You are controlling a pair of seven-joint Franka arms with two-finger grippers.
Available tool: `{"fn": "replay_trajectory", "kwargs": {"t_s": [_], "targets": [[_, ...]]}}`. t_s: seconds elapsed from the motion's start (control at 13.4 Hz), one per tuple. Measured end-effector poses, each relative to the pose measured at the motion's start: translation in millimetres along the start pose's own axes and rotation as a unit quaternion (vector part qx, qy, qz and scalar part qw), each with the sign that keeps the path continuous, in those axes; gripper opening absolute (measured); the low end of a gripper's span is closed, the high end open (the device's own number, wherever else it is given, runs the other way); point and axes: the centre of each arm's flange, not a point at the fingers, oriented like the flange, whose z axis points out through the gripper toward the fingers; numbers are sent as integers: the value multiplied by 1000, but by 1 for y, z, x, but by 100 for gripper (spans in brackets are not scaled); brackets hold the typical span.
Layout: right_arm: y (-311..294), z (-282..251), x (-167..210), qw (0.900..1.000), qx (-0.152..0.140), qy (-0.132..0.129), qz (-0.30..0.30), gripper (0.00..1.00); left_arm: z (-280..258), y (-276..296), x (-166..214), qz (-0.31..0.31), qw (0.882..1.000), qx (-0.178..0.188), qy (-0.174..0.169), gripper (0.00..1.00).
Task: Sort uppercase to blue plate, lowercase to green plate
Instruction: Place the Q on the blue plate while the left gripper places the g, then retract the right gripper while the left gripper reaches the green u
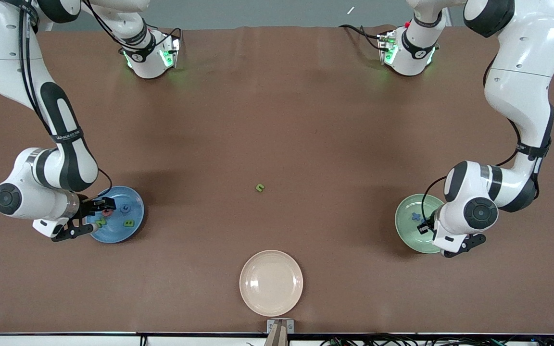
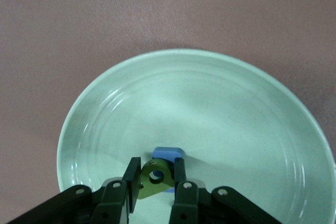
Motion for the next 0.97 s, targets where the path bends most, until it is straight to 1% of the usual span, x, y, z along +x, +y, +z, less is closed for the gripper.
{"fn": "replay_trajectory", "kwargs": {"t_s": [0.07, 0.15, 0.22, 0.3, 0.45, 0.52, 0.6, 0.67, 0.82, 0.97], "targets": [[-3, -14, 4, 1000, -3, 9, 11, 100, 0, 0, 0, 1, 1000, -1, 1, 30], [-9, -32, 9, 1000, -4, 15, 26, 100, -1, 1, 0, 1, 1000, -2, 2, 30], [-19, -55, 15, 999, -5, 19, 42, 100, 0, 2, -1, 2, 1000, -3, 2, 37], [-30, -82, 19, 998, -7, 30, 58, 100, -1, 4, -2, 4, 1000, -5, 3, 45], [-53, -135, 22, 995, -15, 63, 74, 100, -4, 6, -2, 5, 1000, -8, 6, 68], [-61, -159, 20, 994, -17, 79, 77, 100, -9, 6, -2, 5, 1000, -10, 10, 77], [-67, -181, 15, 993, -19, 91, 77, 100, -18, 8, -2, 6, 1000, -14, 15, 88], [-71, -199, 9, 992, -19, 94, 80, 100, -29, 13, -4, 9, 1000, -19, 21, 99], [-76, -238, -5, 991, -21, 90, 99, 100, -53, 26, -12, 20, 999, -29, 28, 100], [-80, -286, -20, 990, -25, 80, 114, 100, -69, 46, -27, 23, 999, -40, 26, 100]]}}
